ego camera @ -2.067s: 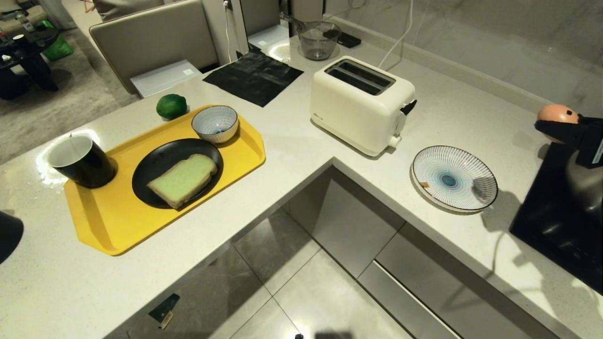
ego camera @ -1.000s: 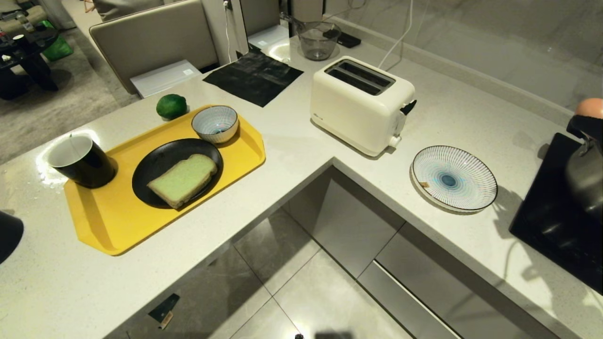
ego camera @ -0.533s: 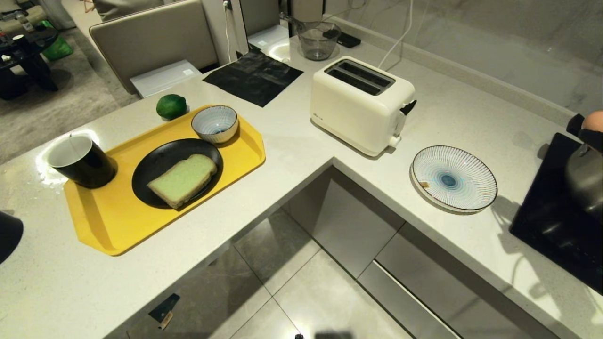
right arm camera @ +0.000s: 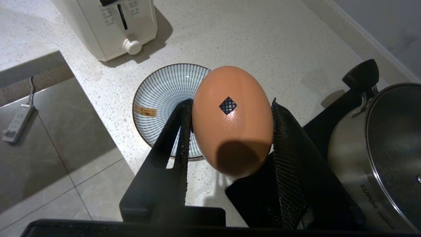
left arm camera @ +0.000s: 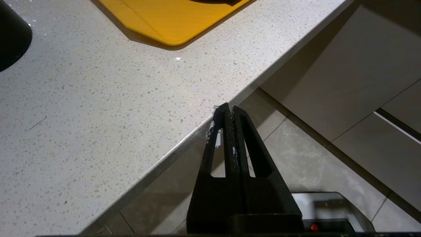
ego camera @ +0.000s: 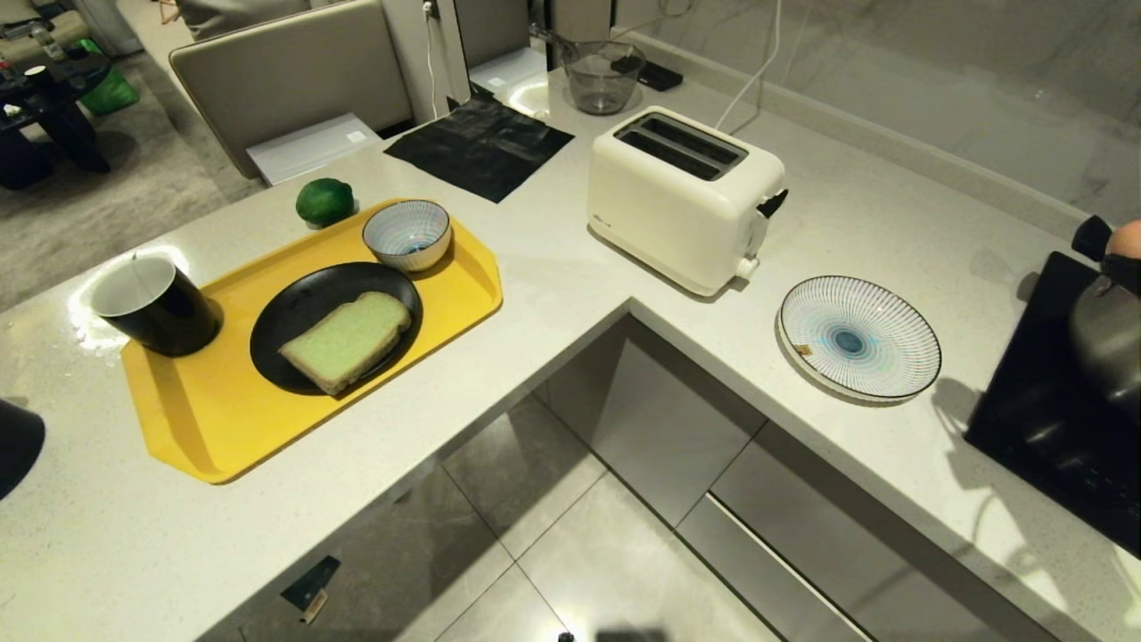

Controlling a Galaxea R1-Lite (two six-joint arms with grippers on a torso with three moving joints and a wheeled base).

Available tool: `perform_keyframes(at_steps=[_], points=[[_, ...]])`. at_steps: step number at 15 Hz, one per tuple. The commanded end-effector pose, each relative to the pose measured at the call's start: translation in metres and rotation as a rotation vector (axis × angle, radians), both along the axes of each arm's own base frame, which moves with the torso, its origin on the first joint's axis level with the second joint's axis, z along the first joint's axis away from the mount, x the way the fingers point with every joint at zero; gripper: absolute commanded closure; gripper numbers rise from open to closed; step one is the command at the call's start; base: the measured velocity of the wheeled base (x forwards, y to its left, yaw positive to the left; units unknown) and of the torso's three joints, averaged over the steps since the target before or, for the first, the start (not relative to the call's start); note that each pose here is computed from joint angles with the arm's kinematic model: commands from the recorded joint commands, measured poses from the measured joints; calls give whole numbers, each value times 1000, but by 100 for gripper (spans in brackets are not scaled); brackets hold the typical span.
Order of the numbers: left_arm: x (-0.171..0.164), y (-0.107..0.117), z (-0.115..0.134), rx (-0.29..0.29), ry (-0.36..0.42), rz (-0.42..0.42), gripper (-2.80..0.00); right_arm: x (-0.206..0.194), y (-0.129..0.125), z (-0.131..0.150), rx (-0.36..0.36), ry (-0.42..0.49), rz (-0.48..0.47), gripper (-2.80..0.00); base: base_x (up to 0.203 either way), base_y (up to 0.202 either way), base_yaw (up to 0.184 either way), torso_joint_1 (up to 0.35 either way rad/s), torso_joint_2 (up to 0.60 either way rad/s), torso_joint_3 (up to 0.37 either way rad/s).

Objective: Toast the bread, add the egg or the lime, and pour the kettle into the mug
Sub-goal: Put the egg in the bowl

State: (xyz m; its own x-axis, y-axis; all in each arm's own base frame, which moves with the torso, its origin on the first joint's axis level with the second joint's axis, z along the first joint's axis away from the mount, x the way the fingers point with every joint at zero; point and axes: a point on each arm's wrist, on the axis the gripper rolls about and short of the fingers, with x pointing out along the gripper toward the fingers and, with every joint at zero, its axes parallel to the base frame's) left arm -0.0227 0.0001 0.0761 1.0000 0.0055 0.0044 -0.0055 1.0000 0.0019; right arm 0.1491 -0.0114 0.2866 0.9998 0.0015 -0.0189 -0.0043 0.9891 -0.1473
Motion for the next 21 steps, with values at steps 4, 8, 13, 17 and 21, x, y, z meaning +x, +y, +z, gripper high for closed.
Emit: perform_keyframes(at_steps=[4,8,13,17,21], points=[[0,0,0,0,-1,1,0,6,0,-2,1,14,5,0,0,0,0,0,0,0],[0,0,0,0,0,1,0,11,-1,-5,4,32,6,0,0,0,0,0,0,0],[0,0,0,0,-2,1,0,12,-1,-5,6,33,8,0,1,-9,99,4,2,1],[0,0,0,0,0,1,0,13,-1,-5,27,35,8,0,-1,-9,175,2,3,3],[0,0,0,0,-2,1,0,17,-1,-6,30,44,7,0,-1,-7,163,3,2,1]])
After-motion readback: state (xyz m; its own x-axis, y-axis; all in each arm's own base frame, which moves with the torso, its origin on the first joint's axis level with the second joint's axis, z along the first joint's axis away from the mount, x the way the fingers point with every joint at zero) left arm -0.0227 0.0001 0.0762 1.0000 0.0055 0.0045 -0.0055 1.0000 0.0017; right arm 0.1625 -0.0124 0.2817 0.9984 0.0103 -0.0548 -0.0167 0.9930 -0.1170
